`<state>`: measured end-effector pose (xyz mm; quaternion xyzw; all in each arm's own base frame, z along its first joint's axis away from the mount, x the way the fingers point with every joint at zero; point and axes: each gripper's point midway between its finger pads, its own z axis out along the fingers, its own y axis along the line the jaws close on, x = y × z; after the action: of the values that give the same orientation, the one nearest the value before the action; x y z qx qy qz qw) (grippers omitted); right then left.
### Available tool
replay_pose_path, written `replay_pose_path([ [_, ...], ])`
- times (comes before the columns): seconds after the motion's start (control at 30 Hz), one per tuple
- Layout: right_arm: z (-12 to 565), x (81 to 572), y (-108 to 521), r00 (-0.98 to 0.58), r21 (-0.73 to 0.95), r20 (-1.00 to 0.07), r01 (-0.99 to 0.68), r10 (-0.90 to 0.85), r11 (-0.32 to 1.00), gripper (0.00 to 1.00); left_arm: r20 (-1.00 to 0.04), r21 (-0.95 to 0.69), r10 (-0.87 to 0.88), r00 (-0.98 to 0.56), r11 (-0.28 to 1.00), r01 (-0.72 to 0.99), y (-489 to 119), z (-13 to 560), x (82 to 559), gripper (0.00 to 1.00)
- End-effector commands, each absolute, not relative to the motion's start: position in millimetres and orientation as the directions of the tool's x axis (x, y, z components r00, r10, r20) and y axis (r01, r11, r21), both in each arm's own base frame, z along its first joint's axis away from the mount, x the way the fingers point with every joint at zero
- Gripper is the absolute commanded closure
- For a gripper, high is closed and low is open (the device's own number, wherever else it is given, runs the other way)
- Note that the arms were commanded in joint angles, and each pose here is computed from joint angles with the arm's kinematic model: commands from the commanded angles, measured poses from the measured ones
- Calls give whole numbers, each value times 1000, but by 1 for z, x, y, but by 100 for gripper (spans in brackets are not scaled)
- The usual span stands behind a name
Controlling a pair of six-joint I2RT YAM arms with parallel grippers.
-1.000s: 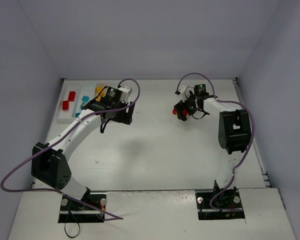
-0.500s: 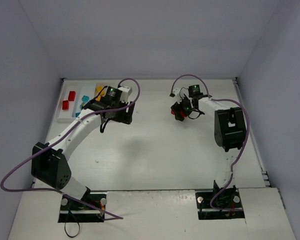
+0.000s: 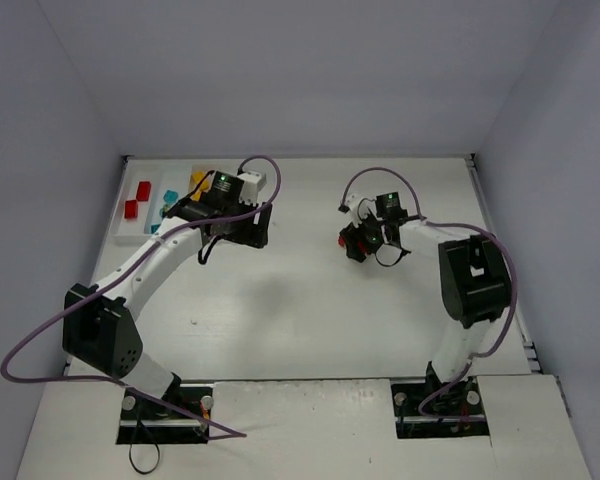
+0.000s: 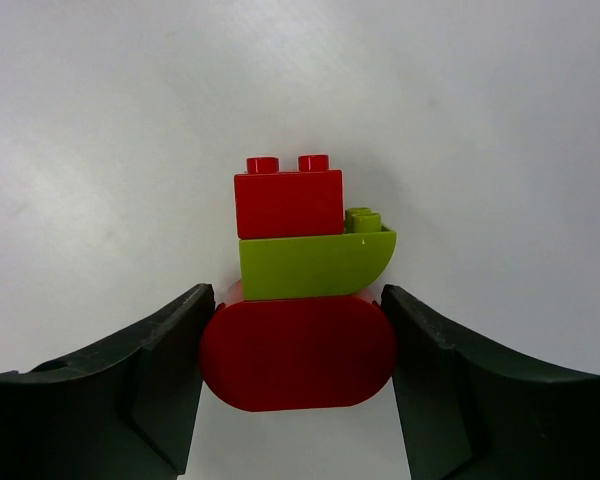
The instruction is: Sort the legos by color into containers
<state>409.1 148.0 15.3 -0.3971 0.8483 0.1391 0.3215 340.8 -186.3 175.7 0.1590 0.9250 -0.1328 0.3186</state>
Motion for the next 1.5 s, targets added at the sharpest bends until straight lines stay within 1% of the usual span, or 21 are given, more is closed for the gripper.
replay_pose_path([
  [0.0,79,398,181,-348,-52,-803,-768,-484,638,97,-723,-216,175,-669,861,459,-208,216,342,32],
  [0.03,107,397,188,-274,-92,-849,-766,-452,637,97,-736,-239,159,-658,849,472,-213,222,341,32],
  [0.07,101,380,195,-281,-75,-848,-776,-449,626,98,-736,-275,156,-659,820,501,-221,225,336,32],
  [0.1,108,374,198,-259,-87,-859,-776,-442,624,98,-740,-291,153,-655,805,517,-225,228,333,32],
  [0.13,129,373,200,-204,-126,-883,-764,-423,633,98,-751,-314,135,-647,788,529,-229,234,331,32],
  [0.2,129,355,208,-182,-130,-892,-774,-415,620,98,-750,-377,126,-649,725,577,-242,241,321,32],
  [0.23,147,352,211,-126,-158,-912,-769,-389,619,100,-762,-402,106,-639,697,594,-249,248,319,32],
  [0.27,152,345,218,-106,-162,-920,-775,-378,611,100,-766,-423,96,-636,669,611,-253,253,316,32],
  [0.3,148,335,219,-101,-161,-922,-780,-375,605,100,-762,-460,99,-639,611,644,-262,258,307,32],
  [0.33,162,332,221,-56,-181,-935,-775,-350,606,100,-766,-483,81,-638,583,654,-266,264,305,33],
  [0.4,168,321,224,-16,-200,-942,-776,-336,598,100,-772,-512,72,-631,516,686,-275,273,298,32],
  [0.5,182,312,229,36,-227,-946,-783,-322,580,100,-771,-541,59,-634,466,701,-281,278,293,32],
  [0.7,197,300,235,96,-247,-952,-800,-290,547,100,-767,-568,43,-641,418,709,-288,278,291,32],
  [0.77,199,297,239,108,-249,-953,-809,-282,533,100,-746,-595,43,-665,404,694,-291,272,290,32],
  [0.87,197,293,245,112,-247,-954,-821,-278,514,100,-733,-633,24,-680,343,694,-301,273,291,32],
  [0.9,197,292,246,114,-246,-954,-825,-277,509,100,-713,-658,14,-701,333,675,-303,272,290,32],
  [1.0,196,289,250,118,-247,-953,-833,-278,495,100,-726,-657,-6,-687,301,691,-308,277,290,32],
  [1.23,198,285,255,125,-245,-955,-844,-269,477,99,-724,-641,14,-690,357,680,-310,263,294,32],
  [1.47,201,280,259,137,-248,-956,-853,-260,459,99,-705,-658,18,-709,357,663,-317,256,295,33],
])
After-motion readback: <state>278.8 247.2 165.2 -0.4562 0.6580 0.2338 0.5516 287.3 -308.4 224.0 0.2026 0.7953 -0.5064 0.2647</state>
